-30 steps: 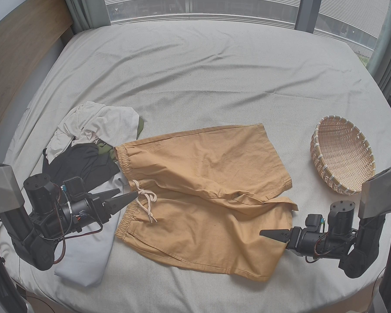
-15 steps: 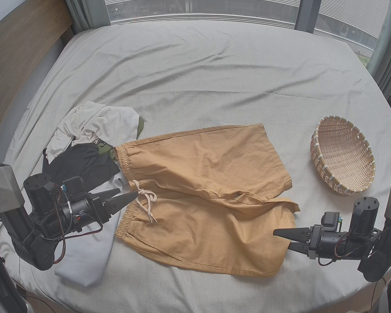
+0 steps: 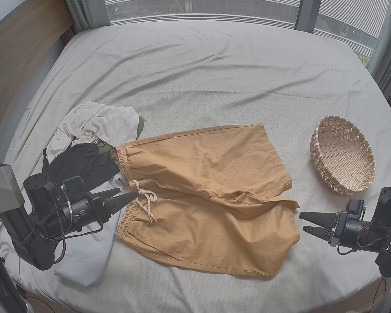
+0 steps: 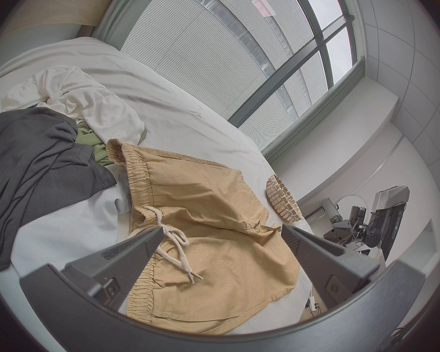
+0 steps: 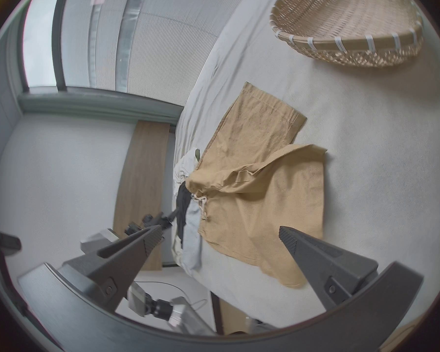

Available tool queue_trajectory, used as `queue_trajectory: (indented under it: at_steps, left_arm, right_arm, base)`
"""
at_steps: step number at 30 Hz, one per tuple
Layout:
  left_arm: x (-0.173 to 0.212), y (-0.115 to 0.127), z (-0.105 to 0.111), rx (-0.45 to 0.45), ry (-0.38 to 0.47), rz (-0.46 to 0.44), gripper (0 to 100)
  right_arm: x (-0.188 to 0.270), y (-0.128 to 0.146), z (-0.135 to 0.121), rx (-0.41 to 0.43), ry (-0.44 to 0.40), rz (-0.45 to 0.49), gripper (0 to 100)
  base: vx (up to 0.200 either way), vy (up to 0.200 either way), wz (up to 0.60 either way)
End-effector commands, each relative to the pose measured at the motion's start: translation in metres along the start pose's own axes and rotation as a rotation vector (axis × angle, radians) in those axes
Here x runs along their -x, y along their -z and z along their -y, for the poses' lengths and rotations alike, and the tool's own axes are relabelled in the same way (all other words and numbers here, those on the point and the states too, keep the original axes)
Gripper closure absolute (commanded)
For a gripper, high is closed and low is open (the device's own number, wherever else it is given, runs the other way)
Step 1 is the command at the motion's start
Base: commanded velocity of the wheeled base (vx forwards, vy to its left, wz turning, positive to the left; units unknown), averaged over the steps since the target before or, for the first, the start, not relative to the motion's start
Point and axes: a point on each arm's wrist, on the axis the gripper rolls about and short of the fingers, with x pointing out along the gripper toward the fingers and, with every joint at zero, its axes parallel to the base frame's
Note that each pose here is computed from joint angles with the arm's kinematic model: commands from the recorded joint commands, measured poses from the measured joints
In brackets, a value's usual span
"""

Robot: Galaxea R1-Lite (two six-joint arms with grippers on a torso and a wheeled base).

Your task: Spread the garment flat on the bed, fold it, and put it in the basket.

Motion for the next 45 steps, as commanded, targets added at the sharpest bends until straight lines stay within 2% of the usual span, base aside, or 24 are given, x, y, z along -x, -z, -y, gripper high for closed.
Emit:
queue_trajectory:
  at_steps: [1,2,5,8,18,22,28,36,42,45]
  left_arm:
    - [0.001,-0.002,0.001,-0.005,0.001,0.007,0]
    - [0.001,-0.002,0.001,-0.005,0.001,0.007,0]
    - [0.001,-0.002,0.001,-0.006,0.002,0.009,0]
    - [0.001,-0.002,0.001,-0.006,0.002,0.009,0]
    - [0.001,-0.002,0.001,-0.005,0.002,0.008,0]
    - [0.001,-0.002,0.001,-0.005,0.000,0.008,0]
    - [0.001,-0.002,0.001,-0.005,0.002,0.008,0]
    - [0.001,-0.002,0.000,-0.004,0.000,0.007,0]
    - [0.001,-0.001,0.000,-0.003,-0.002,0.007,0]
    - [0.002,-0.003,-0.002,-0.003,-0.008,0.012,0]
  right_arm:
    - [-0.019,0.022,0.041,0.053,0.193,-0.116,0]
    - [-0.019,0.022,0.041,0.053,0.193,-0.116,0]
    - [-0.033,0.026,0.062,0.114,0.264,-0.112,0]
    - [-0.042,0.025,0.072,0.116,0.278,-0.108,0]
    - [-0.074,0.022,0.058,0.195,0.169,-0.114,0]
    - [-0.084,0.025,0.050,0.176,0.130,-0.126,0]
    - [-0.081,0.039,0.043,0.153,0.117,-0.188,0]
    - [-0.058,0.064,0.039,0.109,0.163,-0.305,0]
    - [-0.053,0.067,0.032,0.104,0.164,-0.330,0]
    - [-0.047,0.071,0.023,0.098,0.170,-0.378,0]
  base:
    - [0.000,0.000,0.00]
    - [0.000,0.000,0.00]
    - [0.000,0.000,0.00]
    - [0.000,0.000,0.00]
    - [0.000,0.000,0.00]
    - [0.000,0.000,0.00]
    - [0.000,0.000,0.00]
    - [0.000,0.000,0.00]
    - [0.000,0.000,0.00]
    - [0.000,0.000,0.00]
